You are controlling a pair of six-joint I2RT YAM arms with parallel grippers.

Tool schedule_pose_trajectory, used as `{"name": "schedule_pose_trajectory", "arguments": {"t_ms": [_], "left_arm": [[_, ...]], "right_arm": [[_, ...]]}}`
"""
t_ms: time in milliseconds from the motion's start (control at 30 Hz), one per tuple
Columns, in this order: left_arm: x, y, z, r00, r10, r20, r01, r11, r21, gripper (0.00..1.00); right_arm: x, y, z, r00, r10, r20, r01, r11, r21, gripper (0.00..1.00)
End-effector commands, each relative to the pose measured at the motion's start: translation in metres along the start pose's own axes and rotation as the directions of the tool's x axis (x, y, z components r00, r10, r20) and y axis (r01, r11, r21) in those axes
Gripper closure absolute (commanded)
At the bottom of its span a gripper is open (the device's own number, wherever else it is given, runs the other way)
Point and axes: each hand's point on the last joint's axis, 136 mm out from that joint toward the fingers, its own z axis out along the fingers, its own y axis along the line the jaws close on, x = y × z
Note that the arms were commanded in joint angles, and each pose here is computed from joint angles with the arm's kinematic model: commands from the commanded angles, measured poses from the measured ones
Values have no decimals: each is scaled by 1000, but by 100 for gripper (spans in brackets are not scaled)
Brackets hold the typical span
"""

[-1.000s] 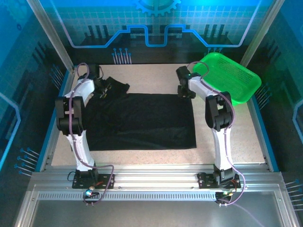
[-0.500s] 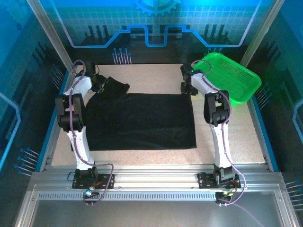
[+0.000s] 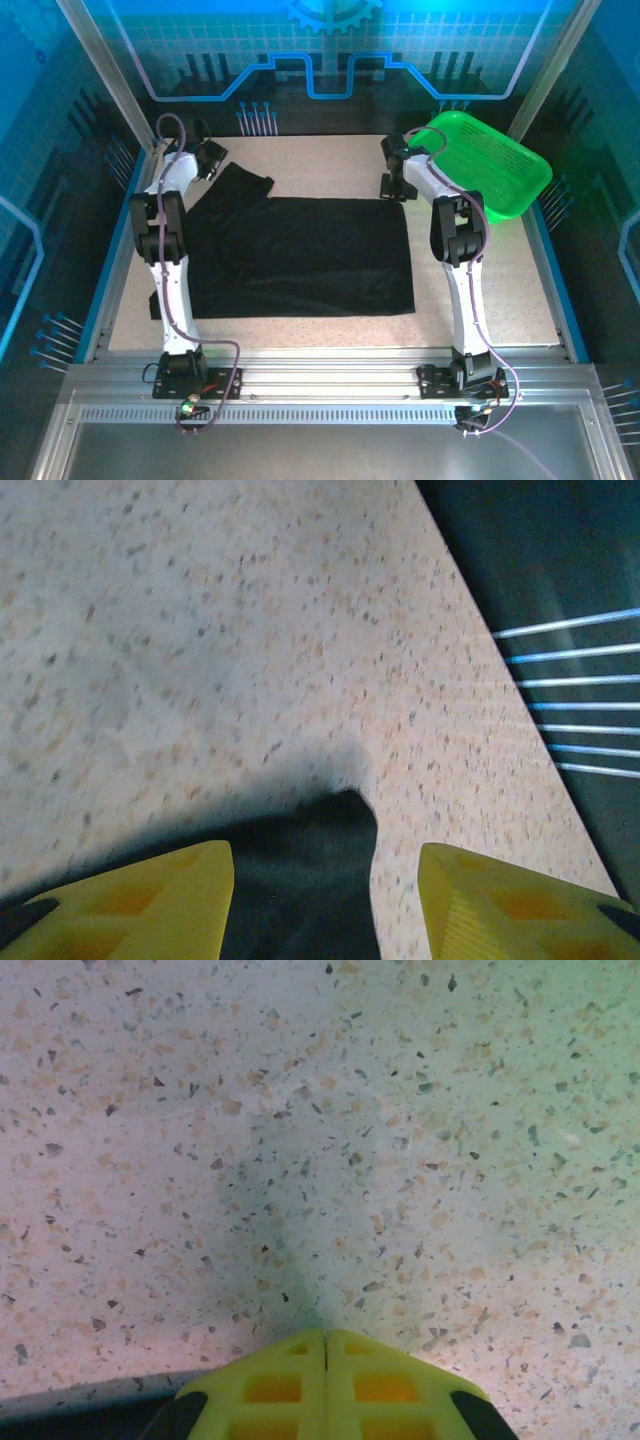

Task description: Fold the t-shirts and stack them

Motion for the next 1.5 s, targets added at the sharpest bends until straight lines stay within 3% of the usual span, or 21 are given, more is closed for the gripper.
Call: {"name": "schedule_pose_trajectory", "arguments": {"t_ms": [0,267,500,833,933,1200,1300,1467], "left_arm": [[-12,-16,13,992,103,73,-103,995,8,47],[12,-15,47,983,179,32,-177,983,-51,47],[50,14,61,985,132,-107,-148,977,-154,50],[69,41,49,965,168,-203,-219,941,-259,88],[62,35,41,964,188,-186,-232,939,-254,100],[23,-19,-15,980,194,-50,-199,967,-156,100],[18,-36,-45,979,202,-24,-203,975,-91,100],[25,-34,-98,983,180,-34,-181,983,-31,100]], "right_arm": [[13,7,-17,999,-3,-39,2,1000,-24,100],[17,17,-24,999,-16,-40,14,999,-51,100],[17,15,-24,999,-20,-41,17,998,-57,100],[17,12,-20,999,-3,-48,0,998,-57,100],[15,13,-21,999,-3,-44,0,998,-65,100],[-5,16,-35,1000,-18,23,21,989,-146,100],[-20,21,-57,995,-45,91,63,977,-203,100],[-27,27,-76,981,-122,150,155,959,-236,100]]}}
